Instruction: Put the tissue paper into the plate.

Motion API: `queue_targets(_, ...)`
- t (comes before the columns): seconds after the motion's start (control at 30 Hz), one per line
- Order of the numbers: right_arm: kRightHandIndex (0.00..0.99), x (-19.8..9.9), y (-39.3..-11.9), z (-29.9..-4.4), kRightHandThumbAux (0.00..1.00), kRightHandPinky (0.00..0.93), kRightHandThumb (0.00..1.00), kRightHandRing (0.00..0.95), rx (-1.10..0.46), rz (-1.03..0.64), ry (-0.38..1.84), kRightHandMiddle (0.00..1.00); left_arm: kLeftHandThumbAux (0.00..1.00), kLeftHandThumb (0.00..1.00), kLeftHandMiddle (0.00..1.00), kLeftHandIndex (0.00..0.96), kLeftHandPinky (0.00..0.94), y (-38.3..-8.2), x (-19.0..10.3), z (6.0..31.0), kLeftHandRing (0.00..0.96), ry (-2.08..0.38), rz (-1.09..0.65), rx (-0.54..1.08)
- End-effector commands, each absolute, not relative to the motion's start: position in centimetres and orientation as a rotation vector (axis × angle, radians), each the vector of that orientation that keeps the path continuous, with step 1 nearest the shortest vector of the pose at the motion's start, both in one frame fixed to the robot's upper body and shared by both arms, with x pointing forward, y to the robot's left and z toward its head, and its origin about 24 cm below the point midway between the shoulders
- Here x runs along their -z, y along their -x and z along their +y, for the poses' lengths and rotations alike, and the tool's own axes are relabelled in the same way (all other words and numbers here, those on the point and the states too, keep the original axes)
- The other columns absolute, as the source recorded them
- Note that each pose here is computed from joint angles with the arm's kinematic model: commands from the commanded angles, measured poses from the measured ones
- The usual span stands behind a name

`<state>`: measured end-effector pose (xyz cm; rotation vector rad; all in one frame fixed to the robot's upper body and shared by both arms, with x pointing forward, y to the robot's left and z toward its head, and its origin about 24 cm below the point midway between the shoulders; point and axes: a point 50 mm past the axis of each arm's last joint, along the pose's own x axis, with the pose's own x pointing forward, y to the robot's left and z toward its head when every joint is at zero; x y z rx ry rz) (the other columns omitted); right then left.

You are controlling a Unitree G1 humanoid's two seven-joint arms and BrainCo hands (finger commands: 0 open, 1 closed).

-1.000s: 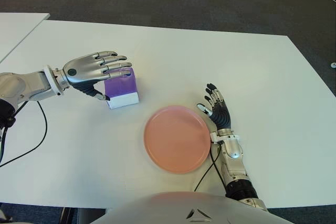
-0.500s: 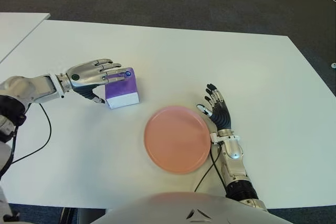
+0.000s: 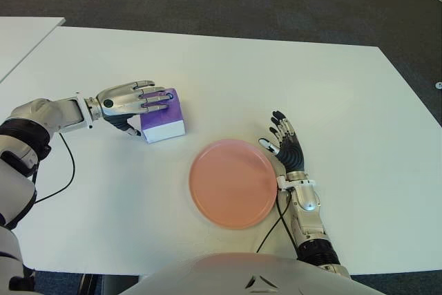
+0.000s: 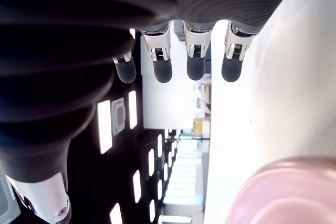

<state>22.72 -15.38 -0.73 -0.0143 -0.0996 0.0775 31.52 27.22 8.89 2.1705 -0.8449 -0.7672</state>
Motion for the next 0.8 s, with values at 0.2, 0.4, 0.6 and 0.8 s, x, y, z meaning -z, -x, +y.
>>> queue_targets(0.2, 0.000, 6.0, -18.3, -15.7, 0.722, 0.001, 0.057, 0.000, -0.047, 0.201, -0.001, 0.000, 0.347, 0.370, 0.000, 0.000, 0.000, -31.8, -8.8, 27.6, 0.000, -2.299, -0.883, 0.855)
queue_targets(0.4, 0.000, 5.5, -18.2, -15.3, 0.738, 0.003, 0.046, 0.000, -0.051, 0.189, -0.007, 0.000, 0.360, 0.395, 0.000, 0.000, 0.000, -31.9, -9.0, 27.9, 0.000, -2.345, -0.897, 0.851)
queue_targets(0.6, 0.000, 6.7, -18.0, -16.1, 0.736, 0.000, 0.044, 0.000, -0.059, 0.229, 0.006, 0.000, 0.358, 0.421, 0.000, 0.000, 0.000, -32.1, -9.2, 27.9, 0.000, -2.360, -0.909, 0.839)
queue_targets(0.8, 0.000, 6.2, -18.2, -15.6, 0.721, 0.000, 0.048, 0.000, -0.072, 0.218, -0.002, 0.000, 0.362, 0.443, 0.000, 0.000, 0.000, -32.2, -9.5, 27.6, 0.000, -2.329, -0.944, 0.805)
